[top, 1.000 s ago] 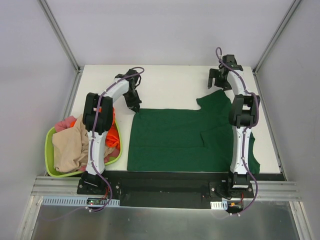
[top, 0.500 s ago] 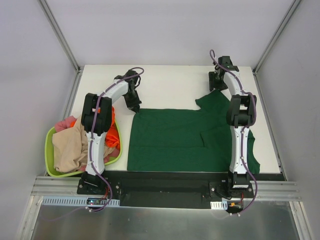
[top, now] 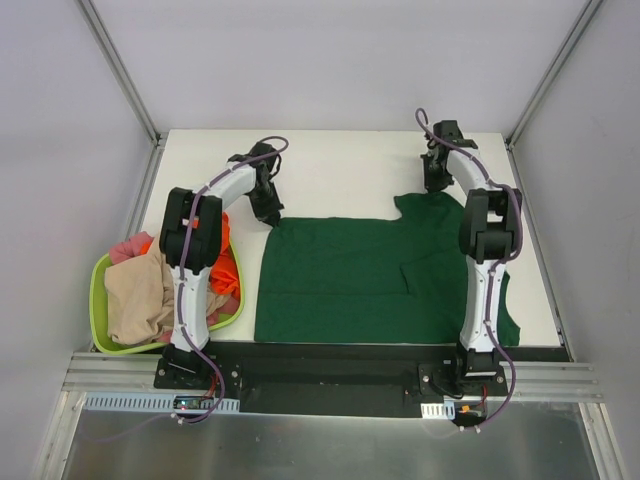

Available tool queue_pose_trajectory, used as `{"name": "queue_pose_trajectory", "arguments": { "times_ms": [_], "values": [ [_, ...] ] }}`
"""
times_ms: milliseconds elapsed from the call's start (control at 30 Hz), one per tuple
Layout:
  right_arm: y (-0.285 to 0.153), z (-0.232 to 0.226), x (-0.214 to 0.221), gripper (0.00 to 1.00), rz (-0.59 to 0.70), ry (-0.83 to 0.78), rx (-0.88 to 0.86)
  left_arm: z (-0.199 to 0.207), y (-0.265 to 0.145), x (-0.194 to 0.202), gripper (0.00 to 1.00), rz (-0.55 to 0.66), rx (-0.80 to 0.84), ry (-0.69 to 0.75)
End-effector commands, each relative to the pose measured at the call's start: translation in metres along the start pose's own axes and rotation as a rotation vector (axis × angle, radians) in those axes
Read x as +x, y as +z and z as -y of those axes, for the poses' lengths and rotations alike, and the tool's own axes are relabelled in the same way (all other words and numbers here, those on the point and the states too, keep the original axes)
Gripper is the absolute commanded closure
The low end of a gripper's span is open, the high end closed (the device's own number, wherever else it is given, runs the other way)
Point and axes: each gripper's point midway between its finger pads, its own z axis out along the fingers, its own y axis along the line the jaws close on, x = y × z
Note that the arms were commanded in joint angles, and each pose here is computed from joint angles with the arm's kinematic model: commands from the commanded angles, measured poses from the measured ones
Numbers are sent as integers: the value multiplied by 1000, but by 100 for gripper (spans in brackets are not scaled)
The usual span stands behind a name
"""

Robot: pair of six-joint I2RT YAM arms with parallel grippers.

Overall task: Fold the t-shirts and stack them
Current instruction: Grap the side of the flattened tshirt furthest away from the robot with both arms, then fold the other side of the tshirt into a rectangle

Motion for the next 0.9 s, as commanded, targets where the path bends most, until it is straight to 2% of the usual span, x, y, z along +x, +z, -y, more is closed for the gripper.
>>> {"name": "queue_pose_trajectory", "arguments": {
  "times_ms": [0,400,700,867],
  "values": [
    [-71,-11,-11,100,116,77,-7,14,-21,12,100,17,53,11],
    [-138,-14,107,99,101,161,-9,-6,-45,51,100,75,33,59],
    [-193,11,163,100,147,176,101,-12,-69,62,100,171,84,142],
    [-205,28,167,99,169,167,171,-5,-89,47,100,269,117,201]
  ]
}}
